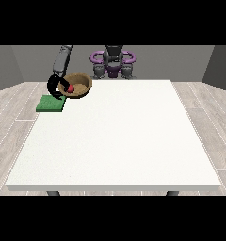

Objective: Pick the cup and pour the ball into the bowl, then pick the bowl and place it on the pad

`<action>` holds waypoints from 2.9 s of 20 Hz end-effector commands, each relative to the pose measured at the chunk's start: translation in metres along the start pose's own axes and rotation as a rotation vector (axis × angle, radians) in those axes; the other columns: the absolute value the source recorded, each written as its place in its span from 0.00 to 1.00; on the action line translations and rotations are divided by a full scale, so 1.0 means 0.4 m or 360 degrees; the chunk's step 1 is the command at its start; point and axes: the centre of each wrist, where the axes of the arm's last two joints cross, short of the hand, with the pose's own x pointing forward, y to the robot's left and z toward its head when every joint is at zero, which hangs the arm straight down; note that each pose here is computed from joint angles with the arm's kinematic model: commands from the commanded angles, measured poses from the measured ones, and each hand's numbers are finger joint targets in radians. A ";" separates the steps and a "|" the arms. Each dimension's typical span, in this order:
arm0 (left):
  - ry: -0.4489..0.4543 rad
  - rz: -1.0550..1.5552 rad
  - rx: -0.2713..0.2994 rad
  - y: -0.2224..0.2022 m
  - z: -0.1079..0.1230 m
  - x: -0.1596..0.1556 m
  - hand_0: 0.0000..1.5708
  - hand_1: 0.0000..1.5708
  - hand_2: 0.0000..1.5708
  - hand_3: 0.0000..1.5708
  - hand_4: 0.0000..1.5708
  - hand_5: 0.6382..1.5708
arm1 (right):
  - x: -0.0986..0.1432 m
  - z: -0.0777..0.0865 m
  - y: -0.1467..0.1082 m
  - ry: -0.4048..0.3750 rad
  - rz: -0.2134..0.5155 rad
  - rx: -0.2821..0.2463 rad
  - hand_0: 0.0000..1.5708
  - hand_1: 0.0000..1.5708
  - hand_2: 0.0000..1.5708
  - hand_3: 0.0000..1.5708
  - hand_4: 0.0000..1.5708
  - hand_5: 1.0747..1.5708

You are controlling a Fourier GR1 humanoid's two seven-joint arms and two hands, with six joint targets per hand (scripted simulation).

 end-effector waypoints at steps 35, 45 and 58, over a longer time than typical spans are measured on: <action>-0.0114 -0.0046 0.0114 0.128 0.069 -0.002 0.00 0.00 0.00 0.00 0.76 0.99 | 0.256 -0.150 -0.244 0.0035 -0.0037 -0.0402 1.00 1.00 1.00 0.62 0.00 0.97; -0.0159 -0.0086 0.0186 0.217 0.110 0.010 0.00 0.00 0.00 0.00 0.76 0.99 | 0.271 -0.172 -0.160 -0.0041 -0.0206 -0.0353 0.92 0.92 0.88 0.43 0.00 0.93; -0.0125 -0.0041 0.0032 0.098 0.067 -0.005 0.00 0.00 0.00 0.00 0.76 1.00 | 0.268 -0.180 -0.203 0.0091 0.0103 -0.0276 0.00 0.00 0.00 0.00 0.00 0.67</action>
